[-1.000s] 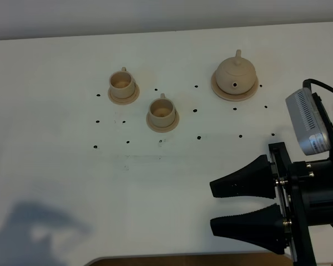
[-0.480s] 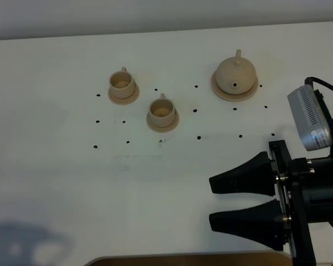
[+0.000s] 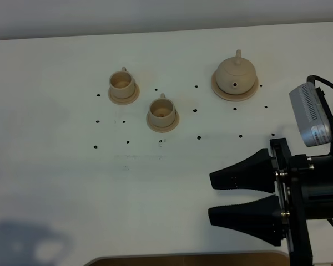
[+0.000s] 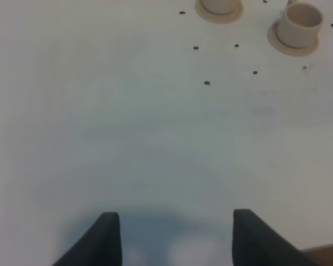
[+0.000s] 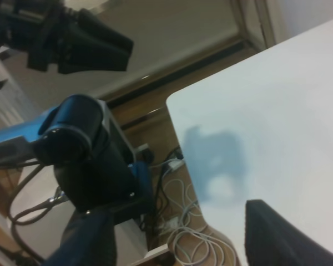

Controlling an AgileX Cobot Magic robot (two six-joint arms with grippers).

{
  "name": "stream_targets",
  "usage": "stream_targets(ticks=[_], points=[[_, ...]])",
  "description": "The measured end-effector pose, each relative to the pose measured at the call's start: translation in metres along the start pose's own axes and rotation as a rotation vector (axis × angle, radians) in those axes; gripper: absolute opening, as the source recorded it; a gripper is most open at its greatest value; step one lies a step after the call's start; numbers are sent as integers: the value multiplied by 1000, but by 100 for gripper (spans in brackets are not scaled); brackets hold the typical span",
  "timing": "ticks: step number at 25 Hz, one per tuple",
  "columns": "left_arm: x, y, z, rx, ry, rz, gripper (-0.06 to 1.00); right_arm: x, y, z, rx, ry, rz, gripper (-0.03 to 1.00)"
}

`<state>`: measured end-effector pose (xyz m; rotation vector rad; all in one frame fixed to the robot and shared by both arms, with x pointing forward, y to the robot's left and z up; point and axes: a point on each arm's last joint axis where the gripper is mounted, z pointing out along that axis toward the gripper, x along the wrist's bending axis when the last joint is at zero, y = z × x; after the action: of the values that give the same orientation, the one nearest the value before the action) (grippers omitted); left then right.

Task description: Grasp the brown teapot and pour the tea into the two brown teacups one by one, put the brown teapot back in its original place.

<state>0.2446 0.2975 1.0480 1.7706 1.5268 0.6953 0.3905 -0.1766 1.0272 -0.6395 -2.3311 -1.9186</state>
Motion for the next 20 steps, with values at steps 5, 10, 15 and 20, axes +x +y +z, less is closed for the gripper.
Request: stream_targets(ticks=[5,10,15,20], points=[[0,-2,-2,-24,81,-66,49,-8,0,0,-7,-89,48,52],[-2,-9,-11,-112,179,-129,49,-21,11,-2,4,-214,101,52],[-3,-11,-12,-126,202,-142,49,-28,32,-3,15,-277,122,52],[-3,-11,-12,-126,202,-142,49,-49,54,-2,12,-406,207,52]])
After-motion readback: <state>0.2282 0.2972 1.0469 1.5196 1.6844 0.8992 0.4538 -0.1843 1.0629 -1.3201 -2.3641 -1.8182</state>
